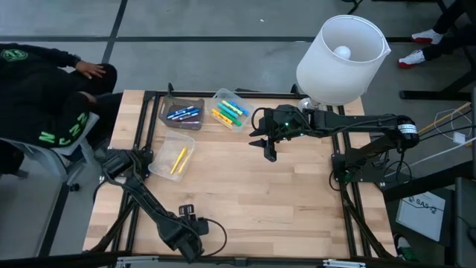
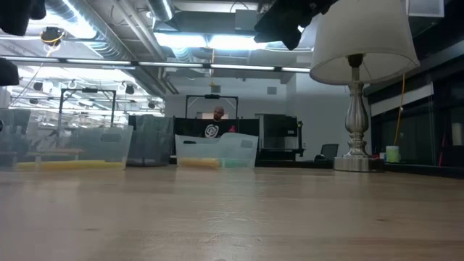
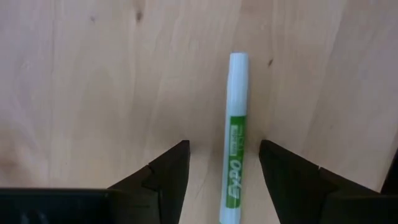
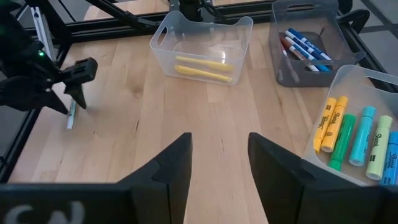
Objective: Pick & Place Markers
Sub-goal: Put the green marker into the black bin
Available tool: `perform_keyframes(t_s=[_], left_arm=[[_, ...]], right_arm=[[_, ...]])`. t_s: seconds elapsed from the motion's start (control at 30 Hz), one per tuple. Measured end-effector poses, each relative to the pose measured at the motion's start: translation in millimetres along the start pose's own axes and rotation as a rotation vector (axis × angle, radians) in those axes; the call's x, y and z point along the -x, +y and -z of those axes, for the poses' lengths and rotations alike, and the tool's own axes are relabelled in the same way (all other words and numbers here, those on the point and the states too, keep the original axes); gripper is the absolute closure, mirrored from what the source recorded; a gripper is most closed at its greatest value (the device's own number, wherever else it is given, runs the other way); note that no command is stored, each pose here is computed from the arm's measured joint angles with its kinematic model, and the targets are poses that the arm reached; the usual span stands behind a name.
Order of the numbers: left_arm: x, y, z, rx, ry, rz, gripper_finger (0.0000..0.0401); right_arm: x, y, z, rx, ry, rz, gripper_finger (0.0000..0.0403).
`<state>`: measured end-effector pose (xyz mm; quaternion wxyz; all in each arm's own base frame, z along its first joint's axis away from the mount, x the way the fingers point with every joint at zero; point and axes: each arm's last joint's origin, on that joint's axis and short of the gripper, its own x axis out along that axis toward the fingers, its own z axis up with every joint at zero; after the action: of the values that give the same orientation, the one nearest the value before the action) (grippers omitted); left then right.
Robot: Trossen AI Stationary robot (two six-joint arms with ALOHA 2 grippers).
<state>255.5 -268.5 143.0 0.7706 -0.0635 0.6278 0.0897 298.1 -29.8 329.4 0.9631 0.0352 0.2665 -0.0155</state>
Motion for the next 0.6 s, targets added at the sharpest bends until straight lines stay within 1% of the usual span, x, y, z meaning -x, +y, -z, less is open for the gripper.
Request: perform_keyframes(t_s=[0.13, 0.33, 0.47, 0.6], left_arm=[[-11, -2, 2, -0.017, 0.054, -0.01, 0.0219], [-14, -1, 2, -0.004, 0.062, -0.025, 0.0242], [-15, 0, 0, -0.007, 0.068, -0.018, 0.0278], [-15, -1, 0, -0.007, 0.068, -0.012, 0.0325]], right_arm=[[0, 0, 0, 0.0, 0.0, 0.0, 0.0247], [0, 0, 0, 0.0, 0.0, 0.0, 0.0247], [0, 0, 0, 0.0, 0.0, 0.0, 0.0247], [0, 0, 0, 0.0, 0.0, 0.0, 0.0247]])
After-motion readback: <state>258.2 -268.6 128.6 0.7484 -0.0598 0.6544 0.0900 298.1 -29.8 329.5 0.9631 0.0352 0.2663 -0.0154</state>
